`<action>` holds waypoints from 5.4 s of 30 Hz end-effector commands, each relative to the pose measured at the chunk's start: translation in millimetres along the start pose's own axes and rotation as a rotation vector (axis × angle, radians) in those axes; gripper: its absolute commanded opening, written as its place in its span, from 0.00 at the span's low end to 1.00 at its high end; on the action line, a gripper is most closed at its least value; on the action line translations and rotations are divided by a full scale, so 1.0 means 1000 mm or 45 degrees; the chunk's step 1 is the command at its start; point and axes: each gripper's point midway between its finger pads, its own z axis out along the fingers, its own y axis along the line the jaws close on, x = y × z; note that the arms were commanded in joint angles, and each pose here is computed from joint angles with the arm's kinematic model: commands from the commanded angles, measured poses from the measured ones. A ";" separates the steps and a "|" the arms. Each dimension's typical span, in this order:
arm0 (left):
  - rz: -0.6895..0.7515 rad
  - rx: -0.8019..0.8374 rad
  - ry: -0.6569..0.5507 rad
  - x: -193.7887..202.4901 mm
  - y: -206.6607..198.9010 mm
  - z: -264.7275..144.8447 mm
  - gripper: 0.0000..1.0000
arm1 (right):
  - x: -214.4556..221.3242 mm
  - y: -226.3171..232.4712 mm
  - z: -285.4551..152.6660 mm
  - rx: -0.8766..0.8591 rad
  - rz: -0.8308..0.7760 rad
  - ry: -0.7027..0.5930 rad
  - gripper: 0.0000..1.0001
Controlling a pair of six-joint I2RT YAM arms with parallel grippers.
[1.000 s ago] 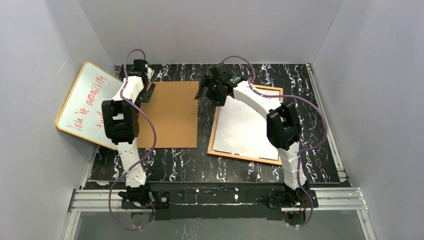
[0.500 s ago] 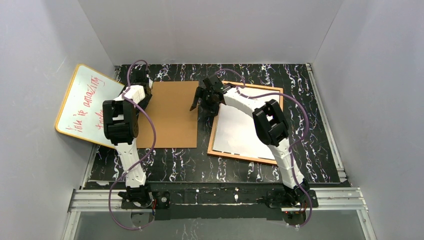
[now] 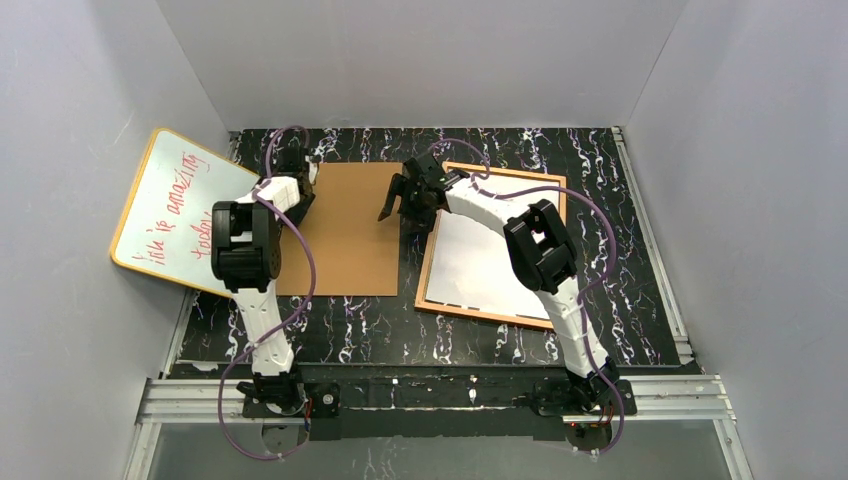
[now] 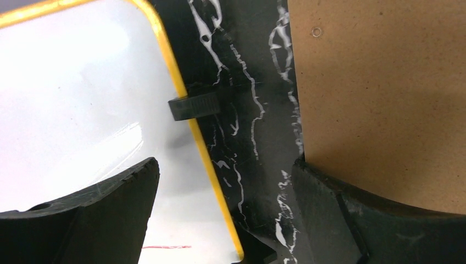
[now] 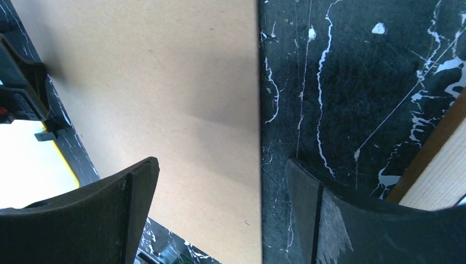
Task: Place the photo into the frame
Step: Pick up the photo frame item at the center of the board, then turn over the photo frame item on the photo frame.
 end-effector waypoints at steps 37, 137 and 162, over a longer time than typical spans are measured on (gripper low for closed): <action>-0.023 0.865 0.170 0.003 -0.171 -0.025 0.21 | 0.013 0.026 -0.008 -0.122 -0.002 0.064 0.92; 0.737 0.607 -1.919 -0.048 -0.028 -0.436 0.00 | -0.020 0.013 -0.315 -0.669 -0.721 -0.185 0.91; 0.998 0.943 -1.797 -0.021 -0.049 -0.447 0.00 | 0.009 0.042 -0.314 -0.930 -1.907 -0.700 0.80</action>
